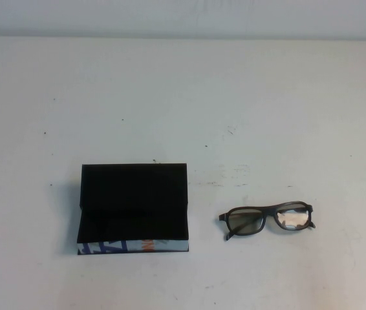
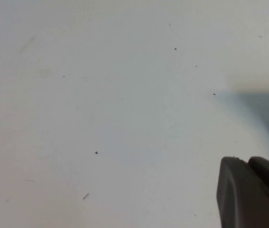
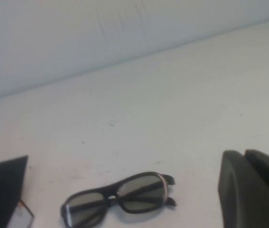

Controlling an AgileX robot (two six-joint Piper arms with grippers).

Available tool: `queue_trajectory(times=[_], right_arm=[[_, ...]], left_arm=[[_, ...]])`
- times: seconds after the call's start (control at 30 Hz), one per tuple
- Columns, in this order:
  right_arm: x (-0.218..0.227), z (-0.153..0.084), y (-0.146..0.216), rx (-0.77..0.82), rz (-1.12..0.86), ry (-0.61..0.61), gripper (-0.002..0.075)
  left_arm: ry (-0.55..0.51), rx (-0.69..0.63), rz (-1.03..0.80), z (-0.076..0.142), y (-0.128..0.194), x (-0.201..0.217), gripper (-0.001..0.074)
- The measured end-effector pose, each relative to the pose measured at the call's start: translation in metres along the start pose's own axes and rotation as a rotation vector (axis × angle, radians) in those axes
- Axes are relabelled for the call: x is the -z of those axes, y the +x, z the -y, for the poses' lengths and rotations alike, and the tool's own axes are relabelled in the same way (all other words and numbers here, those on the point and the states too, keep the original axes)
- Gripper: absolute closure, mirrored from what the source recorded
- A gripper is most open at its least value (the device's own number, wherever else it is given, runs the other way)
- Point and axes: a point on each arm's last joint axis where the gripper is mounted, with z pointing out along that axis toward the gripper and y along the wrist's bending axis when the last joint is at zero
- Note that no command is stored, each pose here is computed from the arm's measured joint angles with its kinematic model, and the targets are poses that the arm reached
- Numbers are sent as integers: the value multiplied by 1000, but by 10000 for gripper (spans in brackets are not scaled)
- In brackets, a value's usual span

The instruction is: Return glasses to glasses case

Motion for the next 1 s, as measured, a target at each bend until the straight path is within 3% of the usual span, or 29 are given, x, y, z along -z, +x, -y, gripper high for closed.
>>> queue_trajectory(times=[0.23, 0.4, 0.5, 0.63, 0.8, 1.0], right_arm=[[0, -3, -8, -430, 82, -46, 739], [2, -13, -6, -492, -22, -121, 739], [3, -32, -22, -462, -162, -190, 739], [-10, -49, -42, -325, -434, -185, 739], [-42, -57, -58, -125, -699, -190, 739], [-90, -69, -80, 85, -894, -306, 739]], left_arm=[[0, 0, 0, 0, 0, 0, 736], [0, 0, 0, 0, 0, 0, 736], [0, 0, 0, 0, 0, 0, 736], [0, 0, 0, 0, 0, 0, 736], [0, 0, 0, 0, 0, 0, 736], [0, 0, 0, 0, 0, 0, 736]])
